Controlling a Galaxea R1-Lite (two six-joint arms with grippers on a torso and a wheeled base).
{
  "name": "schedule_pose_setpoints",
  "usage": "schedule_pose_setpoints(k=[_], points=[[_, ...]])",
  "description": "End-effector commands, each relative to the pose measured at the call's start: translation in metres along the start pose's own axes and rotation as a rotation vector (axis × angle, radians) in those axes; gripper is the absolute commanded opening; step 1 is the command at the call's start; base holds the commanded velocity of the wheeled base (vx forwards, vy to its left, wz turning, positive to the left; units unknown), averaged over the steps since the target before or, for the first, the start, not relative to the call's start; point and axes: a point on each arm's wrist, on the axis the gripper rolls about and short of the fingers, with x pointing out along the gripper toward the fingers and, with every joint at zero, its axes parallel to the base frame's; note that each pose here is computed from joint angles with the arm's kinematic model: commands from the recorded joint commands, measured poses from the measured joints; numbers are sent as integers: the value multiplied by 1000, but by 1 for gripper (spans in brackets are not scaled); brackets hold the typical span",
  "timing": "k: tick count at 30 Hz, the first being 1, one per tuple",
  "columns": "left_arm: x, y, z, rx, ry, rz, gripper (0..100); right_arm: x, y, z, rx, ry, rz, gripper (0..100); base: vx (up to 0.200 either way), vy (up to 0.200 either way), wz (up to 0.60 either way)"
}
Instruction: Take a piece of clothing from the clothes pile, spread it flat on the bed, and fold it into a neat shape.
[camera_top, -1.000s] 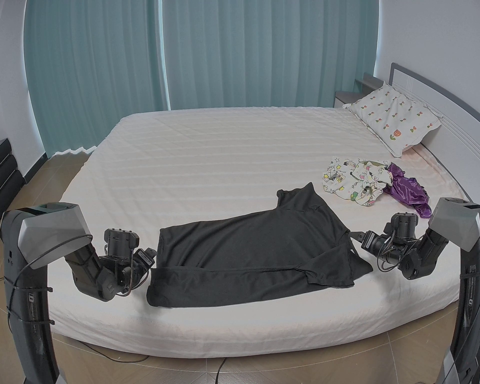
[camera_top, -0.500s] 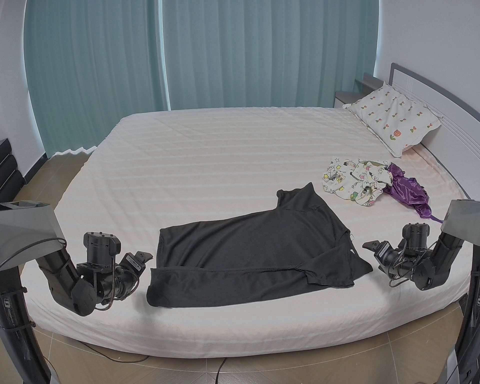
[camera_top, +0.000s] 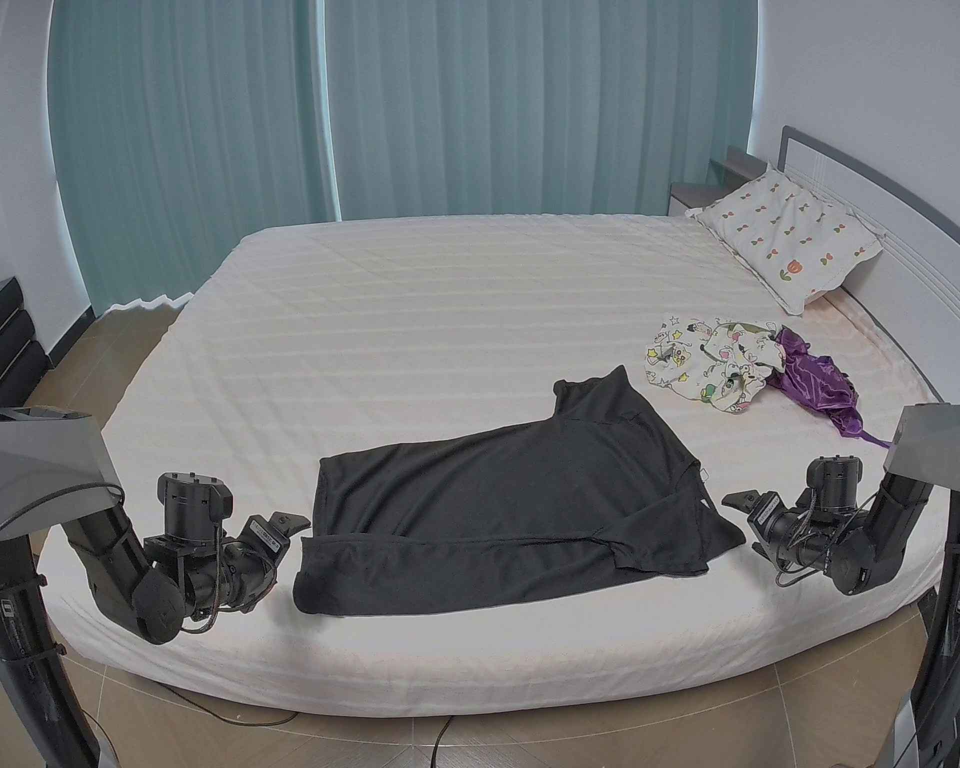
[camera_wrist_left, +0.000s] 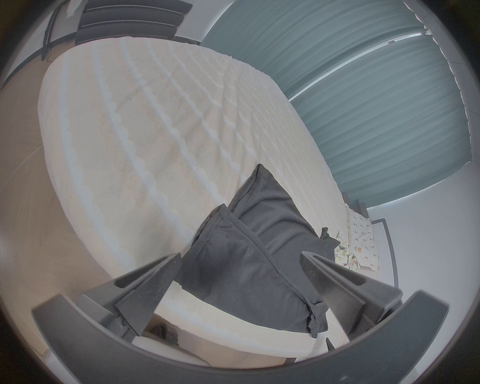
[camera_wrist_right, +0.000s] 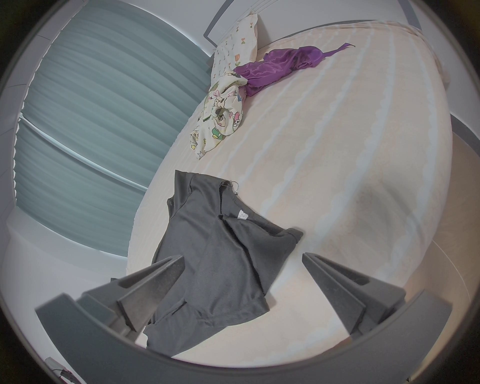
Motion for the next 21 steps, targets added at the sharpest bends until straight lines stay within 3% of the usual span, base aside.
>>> schedule_pose_setpoints(k=[1,11,21], points=[[-1,1,0,-2,5,1,100,-1,0,-3,-3,13,7,100,200,0,0],[1,2,-2,-1,13,5,100,10,0,-12,-36,18,65,100,200,0,0],[4,2,-11,-15,41,14,100,24,-10,-27,-132,99,97,100,0,0,0]])
